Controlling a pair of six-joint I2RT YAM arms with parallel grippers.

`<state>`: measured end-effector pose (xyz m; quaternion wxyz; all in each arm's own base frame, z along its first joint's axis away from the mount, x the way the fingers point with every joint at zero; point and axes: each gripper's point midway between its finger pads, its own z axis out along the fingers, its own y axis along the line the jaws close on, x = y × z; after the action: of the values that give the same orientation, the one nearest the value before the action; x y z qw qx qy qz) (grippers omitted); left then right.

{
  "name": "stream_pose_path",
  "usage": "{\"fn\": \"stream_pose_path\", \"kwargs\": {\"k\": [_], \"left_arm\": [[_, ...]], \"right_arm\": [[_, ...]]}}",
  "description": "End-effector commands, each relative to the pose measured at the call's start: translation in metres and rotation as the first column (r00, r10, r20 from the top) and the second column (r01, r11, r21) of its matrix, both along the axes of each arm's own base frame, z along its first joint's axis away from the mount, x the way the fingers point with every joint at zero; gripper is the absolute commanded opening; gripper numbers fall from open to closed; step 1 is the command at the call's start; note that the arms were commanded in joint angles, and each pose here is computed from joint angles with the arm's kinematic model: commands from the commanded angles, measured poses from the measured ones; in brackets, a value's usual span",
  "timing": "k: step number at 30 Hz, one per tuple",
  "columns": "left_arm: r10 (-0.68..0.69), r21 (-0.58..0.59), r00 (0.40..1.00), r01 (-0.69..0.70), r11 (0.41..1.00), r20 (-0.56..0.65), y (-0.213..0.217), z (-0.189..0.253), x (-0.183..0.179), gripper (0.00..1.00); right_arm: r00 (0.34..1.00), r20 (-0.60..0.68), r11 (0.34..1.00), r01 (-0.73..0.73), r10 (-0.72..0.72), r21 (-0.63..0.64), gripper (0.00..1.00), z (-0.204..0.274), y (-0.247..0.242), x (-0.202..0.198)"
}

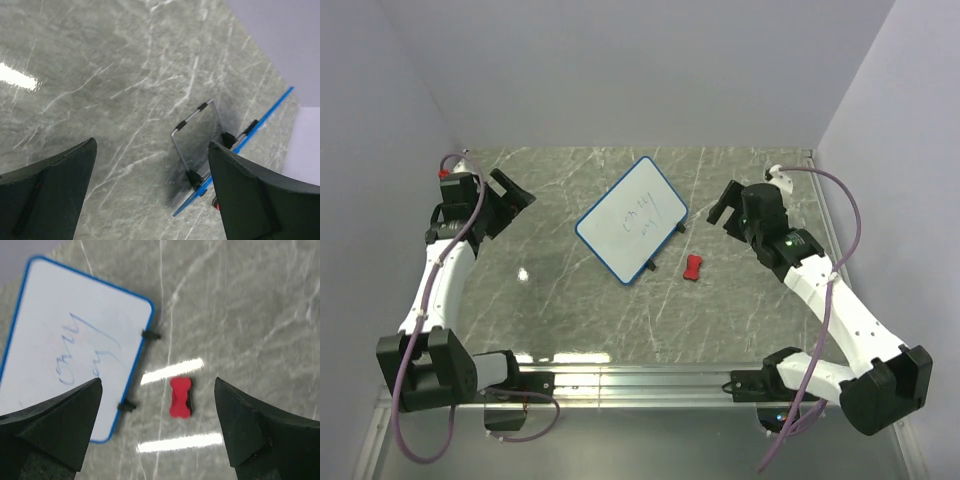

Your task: Erase the whiteboard

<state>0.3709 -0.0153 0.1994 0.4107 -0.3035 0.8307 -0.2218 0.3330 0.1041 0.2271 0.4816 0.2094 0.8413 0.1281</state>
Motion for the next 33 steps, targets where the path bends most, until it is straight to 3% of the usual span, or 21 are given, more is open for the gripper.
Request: {"fn": "stream_pose_path", "kwargs": {"k": [1,7,11,22,30,31,33], "left_arm": [[-0.028,0.039,0.99,0.023,0.999,0.14,-0.002,0.046,-0.004,0.99],[-0.162,-0.04,0.984,0.165,0.985,0.075,-0.026,0.03,-0.002,0.99],[-0.211,-0.042,0.969,0.217,0.975,0.126,-0.035,0.043,-0.006,0.99],[-0.209,0.034,0.97,0.206,0.978,0.127,-0.027,0.057,-0.017,0.98],[-0.213,0.036,0.968,0.21,0.977,0.13,-0.027,0.064,-0.013,0.96],[-0.214,0.034,0.969,0.211,0.977,0.127,-0.027,0.064,-0.012,0.96],[-0.213,0.036,0.968,0.21,0.977,0.129,-0.027,0.066,-0.011,0.96]], "right_arm": [[0.993,-0.105,0.998,-0.052,0.057,0.042,1.0,-0.013,0.013,-0.027],[0.92,-0.385,0.997,-0.071,0.077,0.031,1.0,-0.072,0.035,-0.04],[0.851,-0.521,0.994,-0.102,0.062,-0.048,1.0,-0.113,0.051,-0.037],[0.801,-0.598,0.992,-0.094,0.022,-0.09,0.89,-0.158,0.065,-0.018],[0.764,-0.644,0.989,-0.112,0.023,-0.097,0.72,-0.193,0.072,-0.014],[0.764,-0.645,0.989,-0.112,0.024,-0.095,0.63,-0.194,0.072,-0.014],[0.758,-0.652,0.989,-0.113,0.022,-0.098,0.57,-0.2,0.072,-0.015]]}}
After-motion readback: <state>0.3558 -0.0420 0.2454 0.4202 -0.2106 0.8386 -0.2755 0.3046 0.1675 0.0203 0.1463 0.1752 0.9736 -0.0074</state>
